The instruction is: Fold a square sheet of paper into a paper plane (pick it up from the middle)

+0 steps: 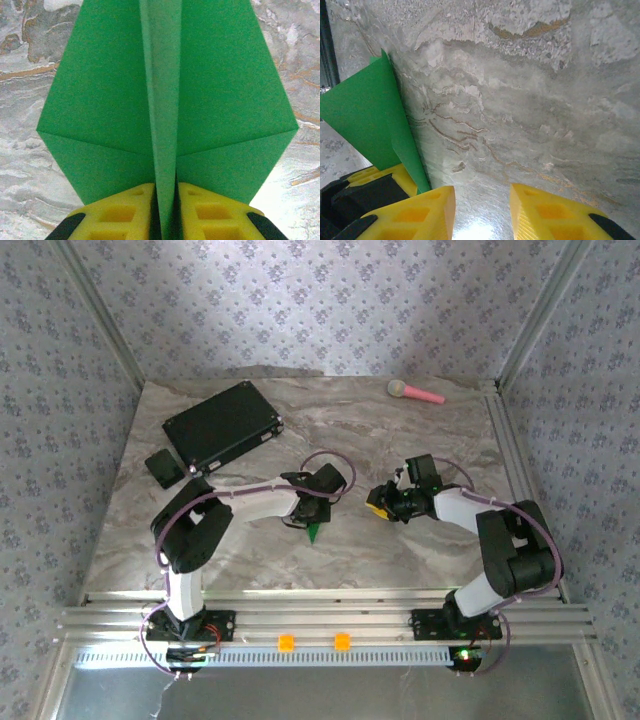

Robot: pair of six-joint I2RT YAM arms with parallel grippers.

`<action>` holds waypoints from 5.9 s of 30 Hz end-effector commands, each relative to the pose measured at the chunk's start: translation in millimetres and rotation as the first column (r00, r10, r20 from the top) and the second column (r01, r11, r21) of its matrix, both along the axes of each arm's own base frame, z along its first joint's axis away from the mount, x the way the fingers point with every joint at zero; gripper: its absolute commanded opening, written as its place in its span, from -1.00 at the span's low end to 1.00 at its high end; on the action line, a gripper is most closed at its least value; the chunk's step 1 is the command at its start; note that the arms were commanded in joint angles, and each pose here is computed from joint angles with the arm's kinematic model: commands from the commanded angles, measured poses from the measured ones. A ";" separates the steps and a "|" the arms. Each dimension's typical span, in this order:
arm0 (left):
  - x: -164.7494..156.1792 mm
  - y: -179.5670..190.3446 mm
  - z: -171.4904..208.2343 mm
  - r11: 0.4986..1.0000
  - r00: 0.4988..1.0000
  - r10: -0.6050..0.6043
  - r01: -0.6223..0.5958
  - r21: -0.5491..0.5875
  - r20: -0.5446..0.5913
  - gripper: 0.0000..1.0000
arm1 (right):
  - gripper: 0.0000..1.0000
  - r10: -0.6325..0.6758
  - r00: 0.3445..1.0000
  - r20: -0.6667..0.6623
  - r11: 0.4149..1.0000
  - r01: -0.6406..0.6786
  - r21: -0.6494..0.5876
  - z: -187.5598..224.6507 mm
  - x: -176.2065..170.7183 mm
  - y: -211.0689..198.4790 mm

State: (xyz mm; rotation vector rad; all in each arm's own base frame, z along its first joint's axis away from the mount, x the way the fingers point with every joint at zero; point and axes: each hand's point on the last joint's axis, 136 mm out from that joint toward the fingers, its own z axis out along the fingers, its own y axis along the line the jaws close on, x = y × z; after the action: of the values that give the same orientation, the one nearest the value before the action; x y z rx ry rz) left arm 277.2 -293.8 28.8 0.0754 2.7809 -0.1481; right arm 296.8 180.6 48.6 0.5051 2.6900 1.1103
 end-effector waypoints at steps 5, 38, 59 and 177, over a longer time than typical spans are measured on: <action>-10.9 18.3 -17.0 0.996 1.000 0.014 -0.012 0.084 -0.025 -0.55 | -0.28 0.009 1.000 -0.001 1.000 -0.009 0.006 1.0 4.8 5.6; -20.7 -7.0 12.5 0.997 0.997 0.075 -0.075 -0.005 0.031 -0.01 | -0.11 0.034 0.993 0.110 0.998 -0.029 -0.051 30.4 9.2 -7.9; 19.6 94.9 119.3 0.966 0.861 0.170 -0.241 0.090 0.479 0.35 | 0.79 -0.051 0.844 0.533 0.589 0.456 -0.667 108.7 34.6 -174.7; 121.0 299.2 59.9 0.994 0.676 0.093 -0.102 -0.032 0.731 0.99 | 0.98 0.235 0.635 0.736 0.614 0.490 -0.619 37.6 95.9 -197.8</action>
State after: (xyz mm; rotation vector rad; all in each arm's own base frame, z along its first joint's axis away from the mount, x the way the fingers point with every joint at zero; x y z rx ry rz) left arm 391.0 2.5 79.2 0.0090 1.9857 -0.0773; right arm 385.8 -15.8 76.5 0.0273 1.9880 -0.0604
